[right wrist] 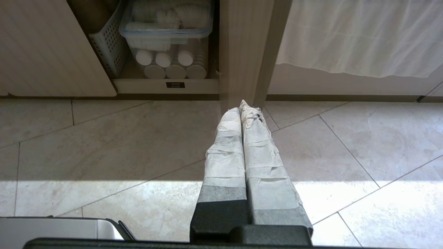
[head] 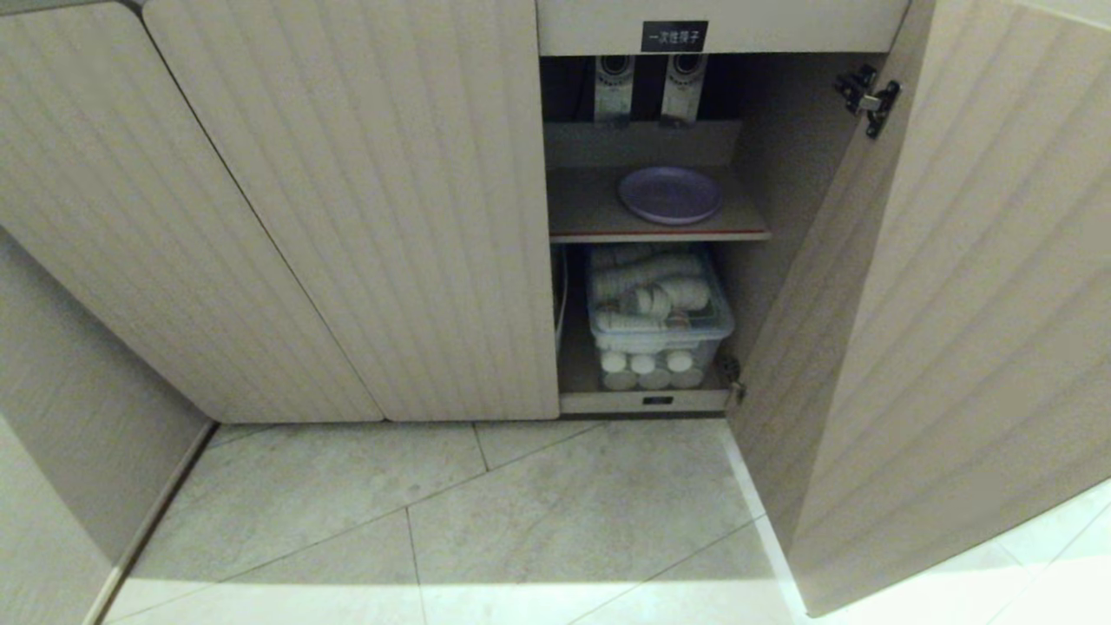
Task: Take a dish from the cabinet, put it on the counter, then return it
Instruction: Close the cabinet door
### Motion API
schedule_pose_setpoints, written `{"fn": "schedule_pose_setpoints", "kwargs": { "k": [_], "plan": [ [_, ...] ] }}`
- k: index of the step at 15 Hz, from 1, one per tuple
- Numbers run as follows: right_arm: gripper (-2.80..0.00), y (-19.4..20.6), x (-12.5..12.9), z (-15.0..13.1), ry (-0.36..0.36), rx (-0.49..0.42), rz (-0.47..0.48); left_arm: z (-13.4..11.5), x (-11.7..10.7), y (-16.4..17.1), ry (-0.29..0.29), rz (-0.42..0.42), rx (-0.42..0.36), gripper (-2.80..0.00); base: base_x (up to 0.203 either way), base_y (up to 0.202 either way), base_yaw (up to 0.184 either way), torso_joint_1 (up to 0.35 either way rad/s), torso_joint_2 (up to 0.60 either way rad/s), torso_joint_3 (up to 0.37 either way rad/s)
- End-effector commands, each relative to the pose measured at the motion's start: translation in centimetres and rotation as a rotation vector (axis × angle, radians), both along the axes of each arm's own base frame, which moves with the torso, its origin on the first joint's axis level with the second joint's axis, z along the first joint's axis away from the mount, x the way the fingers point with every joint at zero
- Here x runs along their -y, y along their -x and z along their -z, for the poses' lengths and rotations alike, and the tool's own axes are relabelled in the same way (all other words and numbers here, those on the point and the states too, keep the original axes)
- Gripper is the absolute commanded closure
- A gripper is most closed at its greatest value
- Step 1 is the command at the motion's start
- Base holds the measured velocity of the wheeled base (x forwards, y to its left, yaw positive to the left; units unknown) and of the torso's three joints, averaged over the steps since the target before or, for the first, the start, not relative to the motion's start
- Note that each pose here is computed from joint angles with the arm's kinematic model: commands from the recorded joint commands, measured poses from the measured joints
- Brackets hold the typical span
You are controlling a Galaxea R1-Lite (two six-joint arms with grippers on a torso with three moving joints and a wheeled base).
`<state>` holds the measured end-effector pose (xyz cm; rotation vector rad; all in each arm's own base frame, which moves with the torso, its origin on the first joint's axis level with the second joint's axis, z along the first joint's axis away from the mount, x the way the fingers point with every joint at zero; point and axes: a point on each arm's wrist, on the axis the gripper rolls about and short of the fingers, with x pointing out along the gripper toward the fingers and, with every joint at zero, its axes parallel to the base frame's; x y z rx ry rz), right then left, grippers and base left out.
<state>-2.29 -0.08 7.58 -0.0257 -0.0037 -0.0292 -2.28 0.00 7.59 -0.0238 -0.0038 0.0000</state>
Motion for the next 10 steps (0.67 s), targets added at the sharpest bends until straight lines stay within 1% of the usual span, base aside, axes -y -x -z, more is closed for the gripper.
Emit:
{"fn": "schedule_pose_setpoints", "kwargs": {
  "k": [1,7,10],
  "plan": [
    [0.0,-0.01,0.0,0.0,0.0,-0.001,0.0,0.0,0.0,0.0,0.001,0.0,0.001,0.0,0.0,0.0,0.0,0.0,0.0,0.0],
    [0.0,-0.01,0.0,-0.02,-0.002,0.001,-0.003,0.0,0.0,0.0,0.001,0.0,0.001,0.0,0.0,0.0,0.0,0.0,0.0,0.0],
    [0.0,-0.01,-0.03,0.02,0.009,-0.003,-0.017,0.0,0.0,0.0,0.001,0.0,0.001,0.0,0.0,0.0,0.0,0.0,0.0,0.0]
  ]
}}
